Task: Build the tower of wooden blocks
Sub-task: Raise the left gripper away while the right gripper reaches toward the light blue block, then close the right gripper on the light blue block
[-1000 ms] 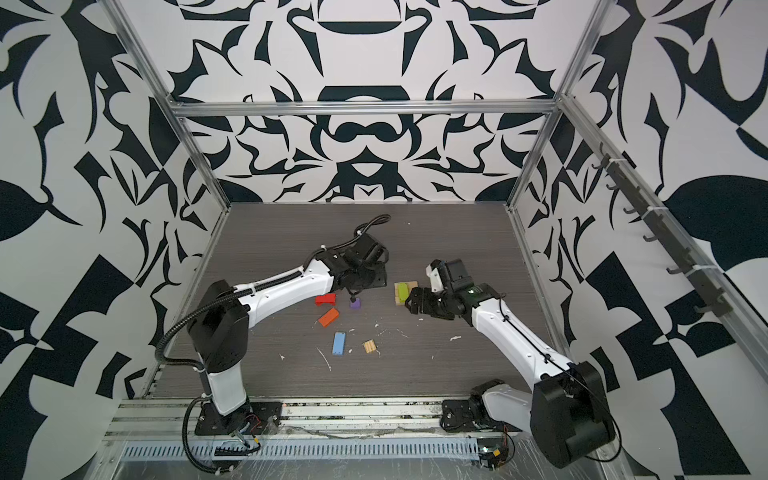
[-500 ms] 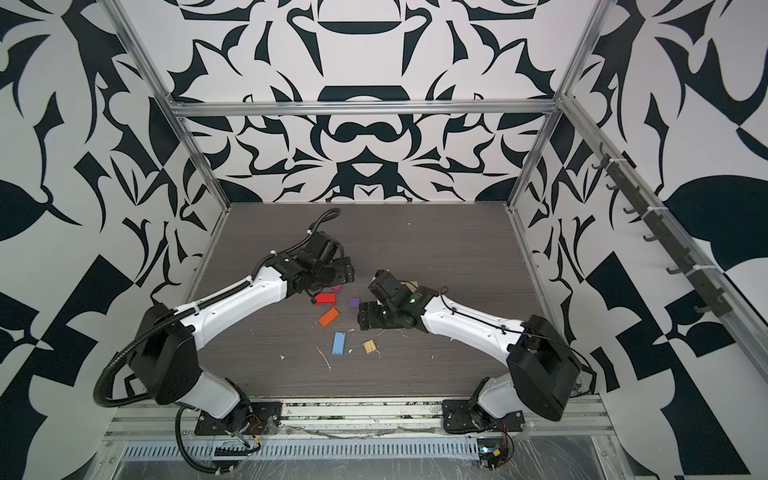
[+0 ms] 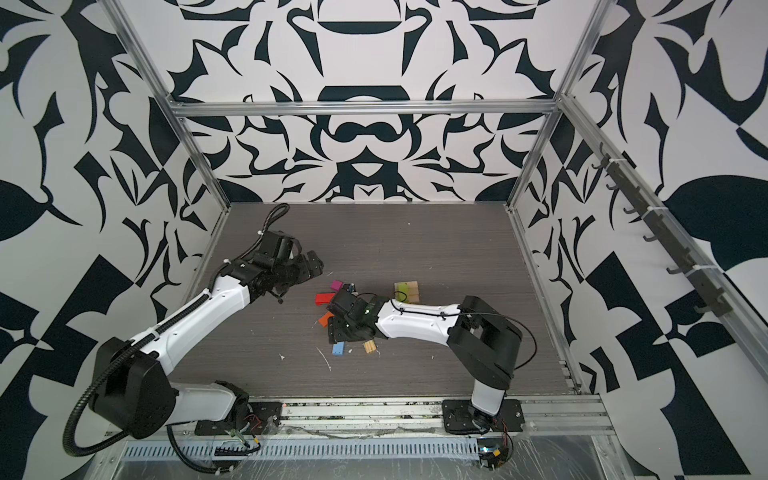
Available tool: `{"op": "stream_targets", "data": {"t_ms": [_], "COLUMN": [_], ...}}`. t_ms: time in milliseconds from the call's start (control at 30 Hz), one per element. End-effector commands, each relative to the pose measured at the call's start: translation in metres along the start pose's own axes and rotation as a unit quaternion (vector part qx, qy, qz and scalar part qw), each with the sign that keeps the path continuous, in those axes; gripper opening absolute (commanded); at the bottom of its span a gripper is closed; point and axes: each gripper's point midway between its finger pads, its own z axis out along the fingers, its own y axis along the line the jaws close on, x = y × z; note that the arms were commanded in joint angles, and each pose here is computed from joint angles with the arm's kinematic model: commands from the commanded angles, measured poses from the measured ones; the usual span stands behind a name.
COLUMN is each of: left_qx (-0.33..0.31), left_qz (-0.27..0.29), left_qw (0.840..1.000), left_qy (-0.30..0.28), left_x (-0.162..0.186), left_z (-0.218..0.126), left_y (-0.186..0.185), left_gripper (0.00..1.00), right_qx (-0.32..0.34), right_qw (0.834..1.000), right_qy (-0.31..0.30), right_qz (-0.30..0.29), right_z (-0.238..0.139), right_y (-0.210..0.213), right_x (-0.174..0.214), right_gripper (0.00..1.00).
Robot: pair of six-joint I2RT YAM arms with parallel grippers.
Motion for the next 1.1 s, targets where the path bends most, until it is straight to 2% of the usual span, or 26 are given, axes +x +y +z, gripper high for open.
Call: {"op": "stream_targets", "data": {"t_ms": [0,367,567,867,1067], "left_qx": [-0.004,-0.009,-0.006,-0.001,0.003], "left_qz": [0.0,-0.007,-0.008,-0.012,-0.016], "left_qw": [1.0,1.0,1.0,1.0,0.999], "left_qy": [0.005,0.005,0.012,0.02,0.027], "left_x": [0.005,0.005,0.007,0.008,0.009], "left_z": [-0.005,-0.004,-0.001,0.004,0.007], "left_y": [0.01,0.015,0.012,0.009,0.007], "left_gripper": [1.0,1.0,1.0,0.99,1.0], "right_qx": [-0.007,0.035,0.07,0.112,0.132], "right_qw": [1.0,0.999,0.997,0.992,0.989], "right_qy": [-0.008,0.008,0.004,0.011,0.006], "right_qz": [0.011,-0.007,-0.028,-0.054,-0.064], "right_z": [0.001,0.017,0.02,0.026,0.021], "right_y": [0.017,0.016,0.01,-0.002,-0.009], "right_x": [-0.005,0.015,0.014,0.016,0.013], "right_gripper": [0.74,0.69,0.6,0.55,0.46]}}
